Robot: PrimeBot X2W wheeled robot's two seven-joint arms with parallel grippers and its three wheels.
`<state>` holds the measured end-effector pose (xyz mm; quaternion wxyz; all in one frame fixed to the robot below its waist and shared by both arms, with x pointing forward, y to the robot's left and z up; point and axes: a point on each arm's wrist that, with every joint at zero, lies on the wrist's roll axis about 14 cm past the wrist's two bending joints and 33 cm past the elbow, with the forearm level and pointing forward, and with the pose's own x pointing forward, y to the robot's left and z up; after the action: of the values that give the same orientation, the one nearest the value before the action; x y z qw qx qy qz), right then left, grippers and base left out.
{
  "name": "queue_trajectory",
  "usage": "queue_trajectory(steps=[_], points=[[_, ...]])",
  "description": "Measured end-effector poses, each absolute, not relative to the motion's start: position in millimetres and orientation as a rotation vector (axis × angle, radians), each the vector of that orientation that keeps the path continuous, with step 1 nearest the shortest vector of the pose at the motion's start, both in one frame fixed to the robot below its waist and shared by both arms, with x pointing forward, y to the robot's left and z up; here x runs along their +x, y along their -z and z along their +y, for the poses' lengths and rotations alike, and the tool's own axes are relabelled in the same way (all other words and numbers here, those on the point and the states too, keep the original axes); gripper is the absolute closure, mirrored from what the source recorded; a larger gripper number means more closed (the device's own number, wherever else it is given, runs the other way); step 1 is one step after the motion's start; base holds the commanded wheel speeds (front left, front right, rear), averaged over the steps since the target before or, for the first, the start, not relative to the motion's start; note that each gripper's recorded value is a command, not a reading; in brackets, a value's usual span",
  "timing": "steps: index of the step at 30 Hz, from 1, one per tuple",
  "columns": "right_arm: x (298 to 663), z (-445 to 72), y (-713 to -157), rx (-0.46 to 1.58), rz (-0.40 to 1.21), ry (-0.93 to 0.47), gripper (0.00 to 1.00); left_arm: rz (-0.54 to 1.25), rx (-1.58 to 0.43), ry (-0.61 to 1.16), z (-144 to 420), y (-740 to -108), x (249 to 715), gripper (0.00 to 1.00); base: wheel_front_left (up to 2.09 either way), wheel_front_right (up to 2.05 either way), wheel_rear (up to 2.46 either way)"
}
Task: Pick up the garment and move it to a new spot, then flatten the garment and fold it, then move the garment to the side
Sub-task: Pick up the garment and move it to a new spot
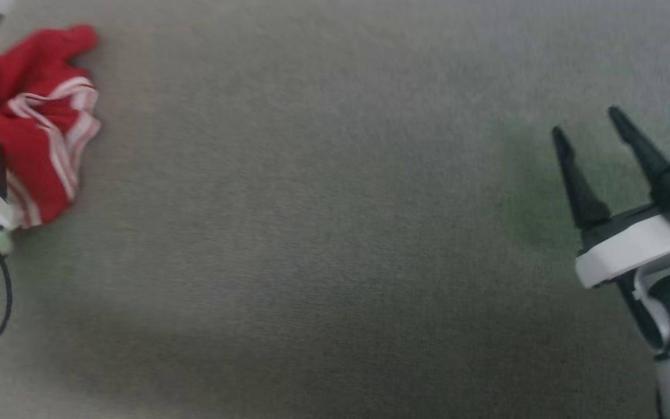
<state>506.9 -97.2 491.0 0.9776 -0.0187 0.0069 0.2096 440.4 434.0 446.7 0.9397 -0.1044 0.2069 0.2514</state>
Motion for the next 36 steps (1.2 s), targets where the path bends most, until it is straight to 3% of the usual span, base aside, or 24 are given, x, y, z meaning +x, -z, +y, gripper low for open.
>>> queue_trajectory(steps=[8,16,17,18,26,36], points=[[524,-129,-453,-0.084,0.093,-0.370,0.00,0.751,-0.281,-0.539,419,-369,469,0.00,0.00,0.00,0.00],[531,-131,-433,-0.094,0.138,-0.373,0.00,0.882,-0.308,-0.559,413,-343,476,0.00,0.00,0.00,0.00],[531,-130,-434,-0.094,0.136,-0.375,0.00,0.877,-0.311,-0.560,413,-343,475,0.53,0.00,0.00,0.00],[531,-129,-434,-0.095,0.134,-0.376,0.00,0.865,-0.312,-0.559,412,-344,476,1.00,0.00,0.00,0.00],[528,-125,-458,-0.090,0.085,-0.375,0.00,0.695,-0.251,-0.520,423,-387,483,1.00,0.00,0.00,0.00],[510,-121,-507,-0.038,-0.024,-0.352,0.00,0.284,-0.039,-0.421,446,-548,507,1.00,0.00,0.00,0.00]])
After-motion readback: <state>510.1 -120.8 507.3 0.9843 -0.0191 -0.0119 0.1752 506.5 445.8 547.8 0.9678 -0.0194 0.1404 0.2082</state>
